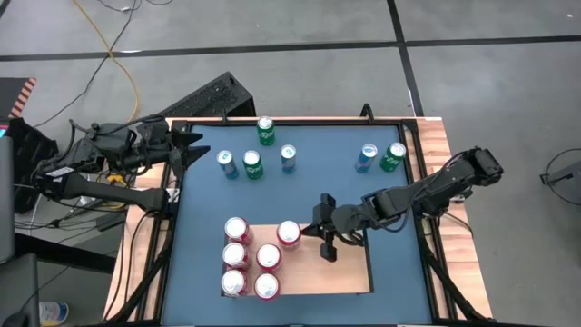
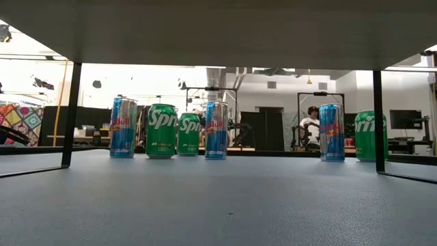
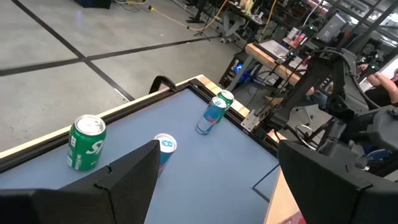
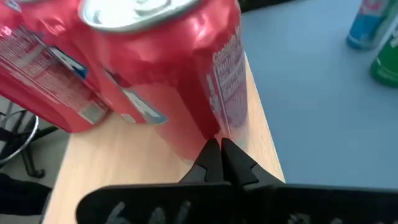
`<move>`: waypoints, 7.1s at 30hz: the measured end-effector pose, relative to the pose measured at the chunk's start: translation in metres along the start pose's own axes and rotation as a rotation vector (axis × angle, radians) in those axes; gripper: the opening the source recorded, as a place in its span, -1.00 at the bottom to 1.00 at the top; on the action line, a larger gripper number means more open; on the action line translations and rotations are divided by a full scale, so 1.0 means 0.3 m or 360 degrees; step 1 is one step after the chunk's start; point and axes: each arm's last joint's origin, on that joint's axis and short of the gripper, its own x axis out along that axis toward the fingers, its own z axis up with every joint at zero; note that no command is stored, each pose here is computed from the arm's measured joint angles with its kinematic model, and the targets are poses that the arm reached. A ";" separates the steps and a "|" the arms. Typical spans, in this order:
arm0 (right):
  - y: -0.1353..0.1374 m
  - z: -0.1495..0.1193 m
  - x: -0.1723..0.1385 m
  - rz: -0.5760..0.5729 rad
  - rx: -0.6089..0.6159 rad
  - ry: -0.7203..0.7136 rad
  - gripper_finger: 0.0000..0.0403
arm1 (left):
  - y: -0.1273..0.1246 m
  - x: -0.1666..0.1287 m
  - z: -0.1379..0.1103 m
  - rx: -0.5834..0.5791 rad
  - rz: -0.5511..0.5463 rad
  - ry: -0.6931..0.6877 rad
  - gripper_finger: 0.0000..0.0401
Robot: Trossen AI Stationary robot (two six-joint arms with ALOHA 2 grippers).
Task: Place canned beverage on shelf
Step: Put the orange soda can on the shelf aligned with the other orange soda cans
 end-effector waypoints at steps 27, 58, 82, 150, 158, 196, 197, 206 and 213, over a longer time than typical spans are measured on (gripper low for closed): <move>0.048 -0.018 -0.043 -0.0043 0.0057 -0.0022 -1.00 | 0.001 0.000 -0.001 0.0015 -0.0002 0.0008 0.54; 0.036 -0.010 0.047 -0.0005 0.0043 -0.0110 -1.00 | 0.001 0.000 -0.001 0.0017 0.0006 0.0004 0.54; -0.036 0.016 0.070 -0.0079 0.0046 -0.0089 -1.00 | 0.002 0.000 -0.002 0.0021 0.0012 0.0010 0.54; 0.032 0.095 0.022 -0.0115 -0.0036 -0.0191 -1.00 | 0.001 0.000 -0.001 -0.0038 0.0006 0.0003 0.54; 0.043 0.081 0.024 -0.0106 -0.0056 -0.0161 -1.00 | 0.001 0.000 0.000 -0.0038 0.0005 0.0002 0.54; -0.007 0.094 0.033 -0.0041 -0.0118 -0.0074 -1.00 | 0.002 0.000 0.000 -0.0018 0.0023 -0.0009 0.54; -0.008 0.094 0.033 -0.0041 -0.0118 -0.0074 -1.00 | 0.002 0.000 0.000 -0.0019 0.0023 -0.0009 0.54; -0.026 0.111 0.037 0.0068 -0.0212 -0.0073 -1.00 | 0.002 0.000 0.000 -0.0033 0.0022 -0.0009 0.54; -0.033 0.110 0.038 0.0083 -0.0156 -0.0052 -1.00 | 0.002 0.000 0.000 -0.0008 0.0023 -0.0009 0.54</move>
